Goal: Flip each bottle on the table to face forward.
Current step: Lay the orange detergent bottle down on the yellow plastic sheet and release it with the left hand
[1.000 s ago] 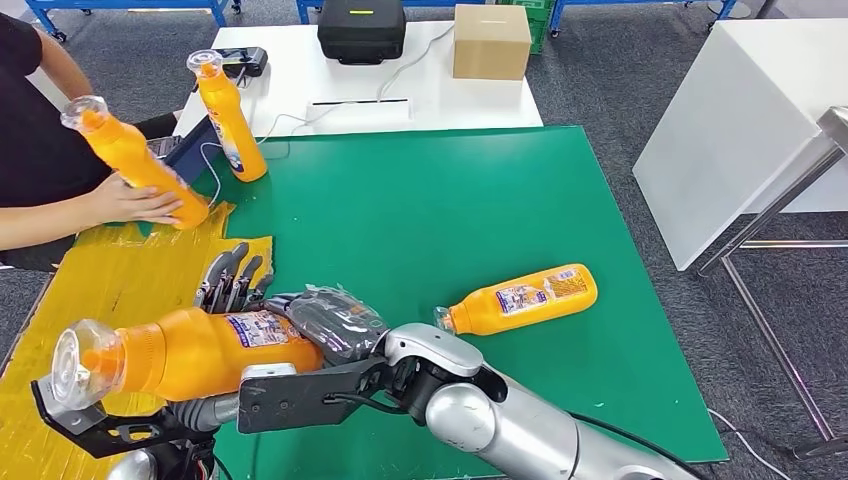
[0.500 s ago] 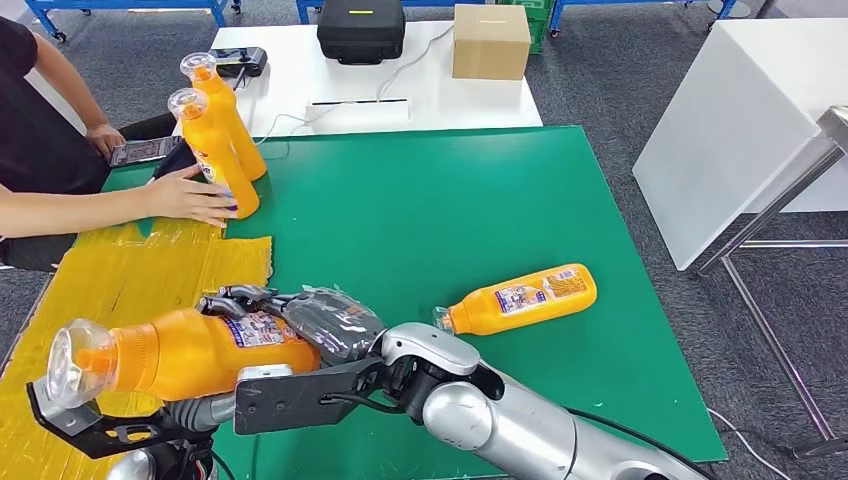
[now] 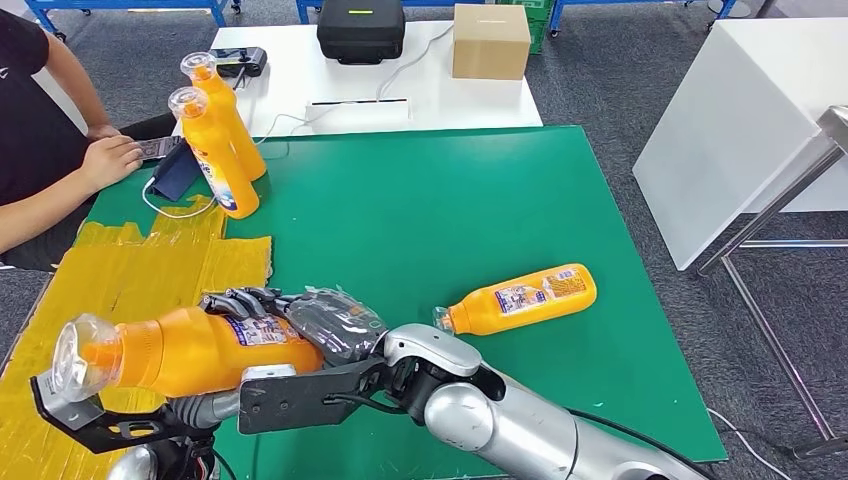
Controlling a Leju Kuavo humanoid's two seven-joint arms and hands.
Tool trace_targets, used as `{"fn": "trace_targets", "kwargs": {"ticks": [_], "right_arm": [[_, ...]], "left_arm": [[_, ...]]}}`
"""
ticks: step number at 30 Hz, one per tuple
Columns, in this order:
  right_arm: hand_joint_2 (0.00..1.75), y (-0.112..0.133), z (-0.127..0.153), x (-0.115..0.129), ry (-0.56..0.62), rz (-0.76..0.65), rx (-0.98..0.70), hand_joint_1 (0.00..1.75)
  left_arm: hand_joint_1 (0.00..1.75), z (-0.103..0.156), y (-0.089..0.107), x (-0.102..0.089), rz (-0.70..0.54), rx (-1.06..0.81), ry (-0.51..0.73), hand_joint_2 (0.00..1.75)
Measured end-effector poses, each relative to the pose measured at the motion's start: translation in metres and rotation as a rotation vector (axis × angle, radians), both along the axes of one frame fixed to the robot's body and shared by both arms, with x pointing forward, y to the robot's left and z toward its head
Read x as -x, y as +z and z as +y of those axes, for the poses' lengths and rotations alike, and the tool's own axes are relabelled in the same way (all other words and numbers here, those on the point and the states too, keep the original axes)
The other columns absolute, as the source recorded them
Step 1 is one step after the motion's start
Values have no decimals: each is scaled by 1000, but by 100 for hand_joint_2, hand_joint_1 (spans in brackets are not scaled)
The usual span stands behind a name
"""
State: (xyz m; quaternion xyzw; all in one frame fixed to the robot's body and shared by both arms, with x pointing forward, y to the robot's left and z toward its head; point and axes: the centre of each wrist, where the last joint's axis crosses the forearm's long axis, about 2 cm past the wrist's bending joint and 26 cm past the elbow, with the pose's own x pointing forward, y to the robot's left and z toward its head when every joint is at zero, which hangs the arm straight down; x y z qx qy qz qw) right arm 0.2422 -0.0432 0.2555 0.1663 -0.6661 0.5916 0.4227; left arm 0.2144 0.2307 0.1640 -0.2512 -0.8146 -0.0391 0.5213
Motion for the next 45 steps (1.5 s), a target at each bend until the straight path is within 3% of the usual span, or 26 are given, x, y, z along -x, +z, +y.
{"fn": "trace_targets", "kwargs": {"ticks": [1, 3, 5, 7, 11, 17, 24, 28, 32, 37, 41, 45], "right_arm": [[175, 0, 0, 0, 0, 0, 0, 168], [175, 0, 0, 0, -2, 0, -1, 82], [87, -1, -1, 0, -10, -4, -5, 1], [0, -4, -3, 0, -31, -8, -15, 0], [0, -14, -11, -1, -100, -26, -44, 0], [0, -32, -45, 4, -264, -94, -123, 0], [0, -51, -96, 17, -409, -99, -156, 0], [0, -54, -110, 21, -440, -107, -154, 0], [0, -53, -118, 25, -470, -125, -154, 0], [0, -54, -123, 31, -496, -134, -158, 0], [0, -54, -127, 31, -504, -135, -158, 0], [0, -55, -129, 32, -509, -132, -155, 0]], "left_arm": [[175, 0, 0, 0, 0, 0, 0, 175], [175, 0, 0, 0, 0, 0, 0, 175], [175, 0, 0, 0, -1, 0, 4, 175], [175, 0, 0, -1, -5, -14, 19, 175], [175, 4, 2, -4, -62, -140, 145, 175], [175, 37, 7, -9, -276, -484, 589, 175], [175, 74, -6, -3, -344, -717, 798, 175], [175, 83, -12, 1, -441, -1040, 898, 175], [175, 88, -28, 3, -589, -1411, 899, 175], [175, 92, -60, 5, -638, -1620, 719, 175], [10, 98, -81, 7, -624, -1705, 594, 175], [0, 101, -92, 8, -597, -1744, 534, 0]]}}
